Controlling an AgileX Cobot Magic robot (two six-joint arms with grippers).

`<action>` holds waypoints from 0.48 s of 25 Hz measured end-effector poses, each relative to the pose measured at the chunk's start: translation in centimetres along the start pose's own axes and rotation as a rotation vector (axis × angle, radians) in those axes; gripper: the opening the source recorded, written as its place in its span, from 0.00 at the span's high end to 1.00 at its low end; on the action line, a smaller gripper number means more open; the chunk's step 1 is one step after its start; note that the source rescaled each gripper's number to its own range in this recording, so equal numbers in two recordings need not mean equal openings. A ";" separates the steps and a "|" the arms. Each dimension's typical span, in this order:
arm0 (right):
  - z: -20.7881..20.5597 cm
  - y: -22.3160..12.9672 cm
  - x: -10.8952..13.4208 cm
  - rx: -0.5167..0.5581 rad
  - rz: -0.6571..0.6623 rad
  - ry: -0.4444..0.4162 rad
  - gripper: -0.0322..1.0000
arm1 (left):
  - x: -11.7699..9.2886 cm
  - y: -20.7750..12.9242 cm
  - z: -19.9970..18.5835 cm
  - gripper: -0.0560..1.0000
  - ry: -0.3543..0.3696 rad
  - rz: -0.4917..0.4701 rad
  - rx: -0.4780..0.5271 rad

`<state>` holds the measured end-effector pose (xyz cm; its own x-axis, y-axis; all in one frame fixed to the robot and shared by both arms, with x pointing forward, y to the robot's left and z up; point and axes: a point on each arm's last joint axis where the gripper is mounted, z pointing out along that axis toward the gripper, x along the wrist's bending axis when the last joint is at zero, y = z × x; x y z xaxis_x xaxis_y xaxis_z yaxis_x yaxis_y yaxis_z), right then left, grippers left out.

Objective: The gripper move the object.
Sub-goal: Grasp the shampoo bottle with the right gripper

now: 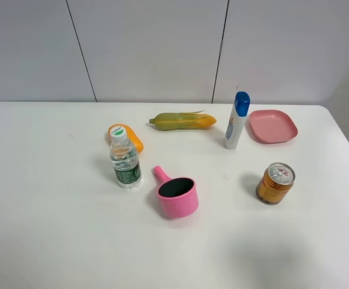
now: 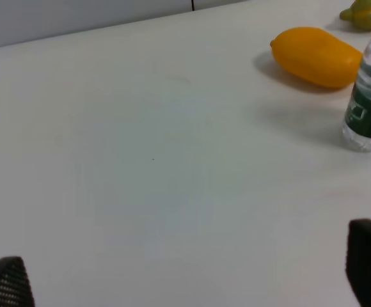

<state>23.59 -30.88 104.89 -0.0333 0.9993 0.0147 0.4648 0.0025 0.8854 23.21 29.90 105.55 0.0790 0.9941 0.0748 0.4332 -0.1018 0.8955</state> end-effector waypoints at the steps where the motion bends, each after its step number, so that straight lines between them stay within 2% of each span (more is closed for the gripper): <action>1: 0.0 0.0 0.0 0.000 0.000 0.000 0.13 | 0.0 0.0 0.0 0.00 0.000 0.000 0.000; 12: 0.0 0.0 0.0 0.000 0.000 0.000 0.13 | 0.0 0.0 0.0 0.00 0.000 0.000 0.000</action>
<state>23.59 -30.88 104.89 -0.0333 0.9993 0.0147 0.4648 0.0025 0.8854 23.21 29.90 105.55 0.0790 0.9941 0.0748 0.4332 -0.1018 0.8955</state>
